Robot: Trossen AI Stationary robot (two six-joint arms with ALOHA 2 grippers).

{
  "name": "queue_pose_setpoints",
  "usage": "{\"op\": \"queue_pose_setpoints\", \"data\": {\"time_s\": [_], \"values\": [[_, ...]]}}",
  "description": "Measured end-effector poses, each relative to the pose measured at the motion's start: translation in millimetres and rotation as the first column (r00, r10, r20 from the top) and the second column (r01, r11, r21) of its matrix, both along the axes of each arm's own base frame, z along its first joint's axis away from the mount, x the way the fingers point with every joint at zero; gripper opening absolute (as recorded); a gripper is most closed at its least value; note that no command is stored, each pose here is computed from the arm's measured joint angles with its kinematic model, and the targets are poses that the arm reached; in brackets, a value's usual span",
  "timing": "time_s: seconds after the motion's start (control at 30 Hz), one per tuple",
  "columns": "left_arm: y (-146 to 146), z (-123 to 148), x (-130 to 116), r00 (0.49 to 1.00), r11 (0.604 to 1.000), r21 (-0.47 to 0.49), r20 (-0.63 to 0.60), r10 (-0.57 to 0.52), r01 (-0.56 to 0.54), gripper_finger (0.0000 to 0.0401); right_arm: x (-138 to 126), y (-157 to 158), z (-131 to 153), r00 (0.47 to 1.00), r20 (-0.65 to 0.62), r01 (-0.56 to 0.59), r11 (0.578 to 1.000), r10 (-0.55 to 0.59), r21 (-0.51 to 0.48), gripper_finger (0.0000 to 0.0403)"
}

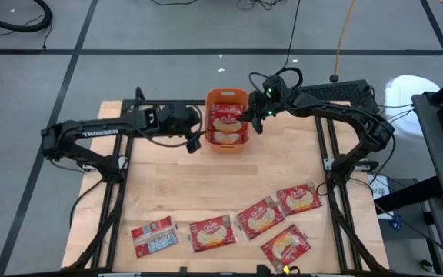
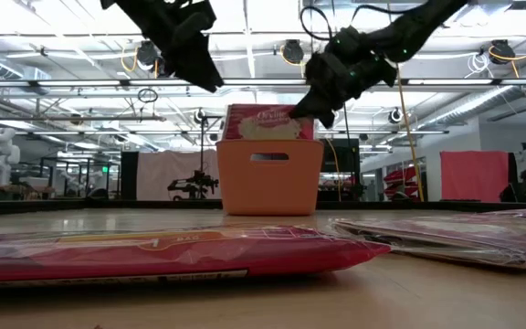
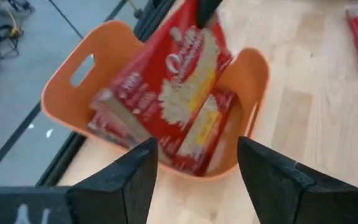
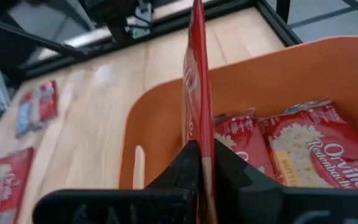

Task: Sort popcorn bags into baskets
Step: Put the red popcorn bag into the orange bin

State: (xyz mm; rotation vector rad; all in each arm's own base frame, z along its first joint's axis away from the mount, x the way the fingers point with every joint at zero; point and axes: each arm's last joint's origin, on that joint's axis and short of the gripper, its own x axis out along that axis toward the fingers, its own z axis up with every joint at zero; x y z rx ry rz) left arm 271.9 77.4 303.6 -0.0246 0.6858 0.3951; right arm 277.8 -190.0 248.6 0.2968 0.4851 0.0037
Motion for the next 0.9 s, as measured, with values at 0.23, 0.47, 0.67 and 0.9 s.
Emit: {"op": "queue_pose_setpoints", "data": {"time_s": [0.23,0.47,0.67,0.9], "values": [[-9.9,-10.9,7.4,0.996,1.000,0.007,0.087,-0.028,0.028,0.0219,-8.7,-7.0,-8.4,1.000,0.026,-0.002,1.000,0.001,0.028,0.0010],[-13.3,-12.9,11.7,0.986,0.999,0.026,0.158,-0.045,0.042,0.0218,-10.6,-5.9,-18.4,1.000,0.017,0.006,0.999,-0.007,0.038,0.0010],[-14.2,-12.8,12.0,0.986,0.999,0.019,0.163,-0.043,0.041,0.0218,-10.1,-6.3,-28.1,1.000,0.004,0.012,0.998,-0.013,0.057,0.0010],[-15.1,-12.6,12.3,0.985,0.999,0.016,0.166,-0.043,0.041,0.0218,-7.4,-4.7,-28.4,1.000,0.015,-0.022,1.000,0.022,-0.001,0.0029]]}}
